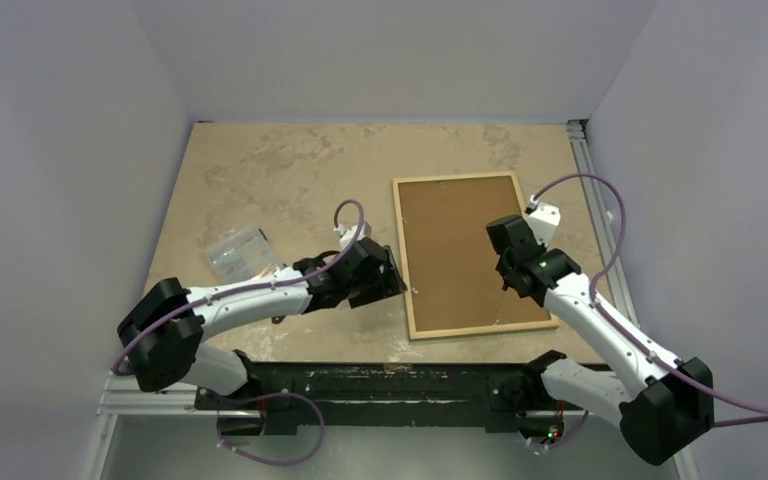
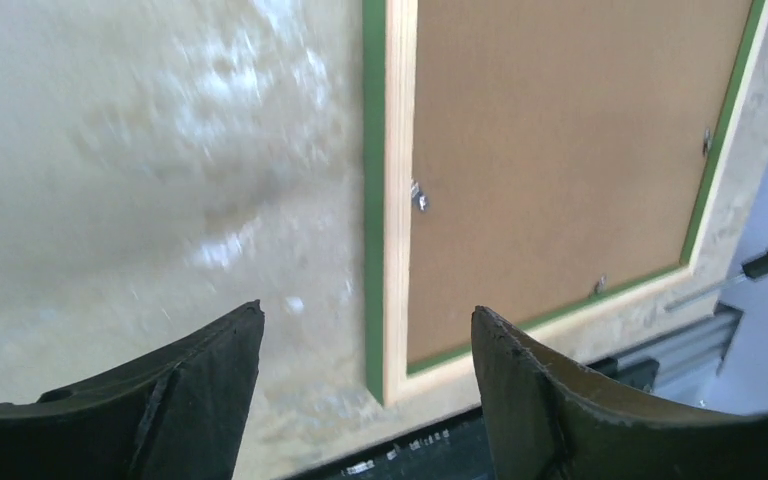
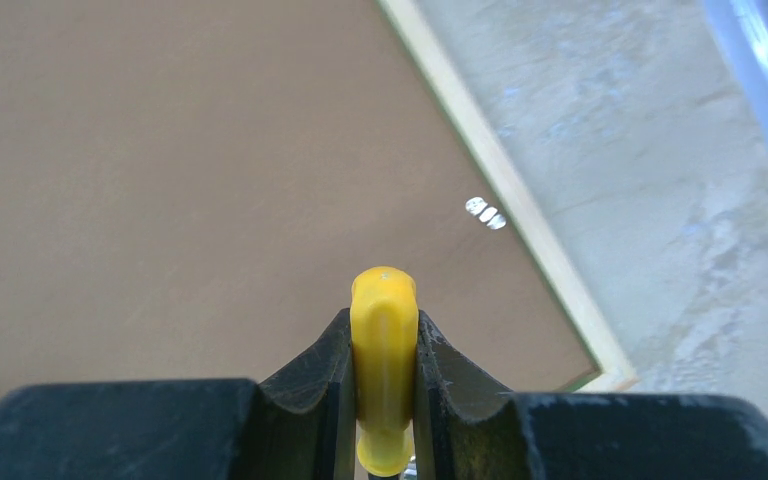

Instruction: Take the photo out of the frame

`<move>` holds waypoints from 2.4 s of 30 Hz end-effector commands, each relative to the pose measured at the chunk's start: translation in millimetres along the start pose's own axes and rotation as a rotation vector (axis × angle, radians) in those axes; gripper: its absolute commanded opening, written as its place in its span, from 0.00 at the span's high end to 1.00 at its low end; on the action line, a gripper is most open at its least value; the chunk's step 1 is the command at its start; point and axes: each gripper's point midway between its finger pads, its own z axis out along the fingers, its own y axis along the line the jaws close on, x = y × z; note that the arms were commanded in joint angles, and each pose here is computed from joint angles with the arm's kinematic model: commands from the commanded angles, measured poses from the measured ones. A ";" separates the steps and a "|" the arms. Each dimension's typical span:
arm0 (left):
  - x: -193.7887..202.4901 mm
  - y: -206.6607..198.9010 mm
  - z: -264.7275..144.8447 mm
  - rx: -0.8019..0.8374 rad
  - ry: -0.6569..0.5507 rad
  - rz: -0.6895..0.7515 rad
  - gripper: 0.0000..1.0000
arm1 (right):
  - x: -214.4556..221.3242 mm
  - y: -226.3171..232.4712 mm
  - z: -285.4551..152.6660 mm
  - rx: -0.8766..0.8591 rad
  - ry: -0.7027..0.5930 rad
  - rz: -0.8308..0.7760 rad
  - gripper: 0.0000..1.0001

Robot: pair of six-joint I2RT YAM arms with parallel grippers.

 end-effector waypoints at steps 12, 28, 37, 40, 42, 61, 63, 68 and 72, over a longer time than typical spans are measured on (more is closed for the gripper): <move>-102.4 -17.9 74.8 -0.074 0.005 0.398 0.25 | -34.3 -44.7 0.4 0.119 -0.075 0.055 1.00; -84.3 11.5 115.3 -0.245 0.114 0.345 0.80 | -22.9 -52.5 8.3 0.189 -0.060 0.110 1.00; -92.1 57.2 83.8 -0.299 0.030 -0.060 1.00 | -15.6 -52.5 17.0 0.208 -0.061 0.173 1.00; -98.7 68.6 72.3 -0.299 -0.033 -0.221 1.00 | -9.1 -48.6 22.8 0.205 -0.038 0.190 1.00; -96.7 77.4 67.0 -0.299 -0.056 -0.338 1.00 | -5.4 -48.2 26.3 0.217 -0.024 0.202 1.00; -23.2 8.5 7.7 0.180 0.017 0.160 0.14 | -9.4 -28.0 13.2 0.048 -0.006 0.202 1.00; -12.1 7.1 4.6 0.186 0.038 0.255 0.00 | -9.9 -26.8 9.4 0.026 -0.009 0.208 1.00; 4.1 19.4 13.0 0.082 0.112 0.360 0.00 | -9.2 -28.8 3.2 0.010 -0.011 0.226 1.00; 8.6 18.3 23.2 -0.006 0.122 0.374 0.15 | -7.4 -28.6 0.5 -0.006 -0.009 0.241 1.00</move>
